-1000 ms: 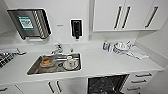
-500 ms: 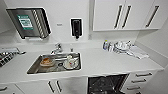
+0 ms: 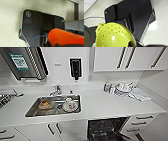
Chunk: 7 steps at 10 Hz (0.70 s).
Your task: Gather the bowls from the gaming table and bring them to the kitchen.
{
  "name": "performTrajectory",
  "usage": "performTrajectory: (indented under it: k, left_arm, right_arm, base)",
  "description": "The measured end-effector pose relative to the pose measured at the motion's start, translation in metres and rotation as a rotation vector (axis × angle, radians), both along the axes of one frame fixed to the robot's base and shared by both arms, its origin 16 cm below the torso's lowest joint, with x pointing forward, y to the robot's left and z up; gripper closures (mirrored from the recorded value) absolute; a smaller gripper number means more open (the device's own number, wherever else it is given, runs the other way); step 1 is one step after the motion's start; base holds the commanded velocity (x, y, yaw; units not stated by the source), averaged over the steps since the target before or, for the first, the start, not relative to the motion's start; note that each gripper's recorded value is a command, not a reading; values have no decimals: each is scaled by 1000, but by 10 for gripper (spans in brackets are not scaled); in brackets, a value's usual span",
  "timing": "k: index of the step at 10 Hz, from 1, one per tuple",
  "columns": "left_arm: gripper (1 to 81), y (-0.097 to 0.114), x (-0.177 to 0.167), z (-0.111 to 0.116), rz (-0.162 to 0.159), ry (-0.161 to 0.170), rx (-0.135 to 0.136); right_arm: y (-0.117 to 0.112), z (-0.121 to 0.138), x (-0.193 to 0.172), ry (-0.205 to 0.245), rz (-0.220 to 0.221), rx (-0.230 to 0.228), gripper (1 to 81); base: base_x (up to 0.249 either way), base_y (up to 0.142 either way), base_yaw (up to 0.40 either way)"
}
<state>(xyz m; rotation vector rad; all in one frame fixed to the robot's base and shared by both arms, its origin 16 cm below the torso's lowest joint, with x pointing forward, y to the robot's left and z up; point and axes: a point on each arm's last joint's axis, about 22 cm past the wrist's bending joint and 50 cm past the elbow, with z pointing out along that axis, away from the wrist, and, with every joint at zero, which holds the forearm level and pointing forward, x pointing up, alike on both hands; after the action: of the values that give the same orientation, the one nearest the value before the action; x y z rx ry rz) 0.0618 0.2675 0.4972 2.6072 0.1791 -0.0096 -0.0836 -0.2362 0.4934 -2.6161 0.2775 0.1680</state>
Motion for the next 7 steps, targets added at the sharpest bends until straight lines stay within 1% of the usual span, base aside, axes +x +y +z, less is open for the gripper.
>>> performTrajectory:
  k: [1, 2, 4, 5, 6, 7]
  left_arm:
    - [811, 2, 18, 9, -1, 3, -22]
    - [811, 0, 42, 17, -13, 5, -47]
    - [811, -17, 92, 26, -35, -1, -101]
    - [811, -25, 114, 29, -47, 3, -121]
    - [811, -26, 132, 34, -67, 6, -129]
    - [811, -25, 148, 38, -86, 8, -129]
  right_arm:
    - [-1, 3, -4, 19, -5, 5, 811]
    - [0, 6, -10, 38, -14, 8, 811]
    - [-2, 10, -25, 85, -24, 10, 811]
    - [-1, 12, -30, 103, -26, 12, 811]
    - [1, 13, -28, 103, -30, 17, 811]
    - [3, 12, -26, 101, -34, 19, 811]
  base:
    - [0, 0, 0]
    - [0, 0, 0]
    - [0, 0, 0]
    - [0, 0, 0]
    - [0, 0, 0]
    - [0, 0, 0]
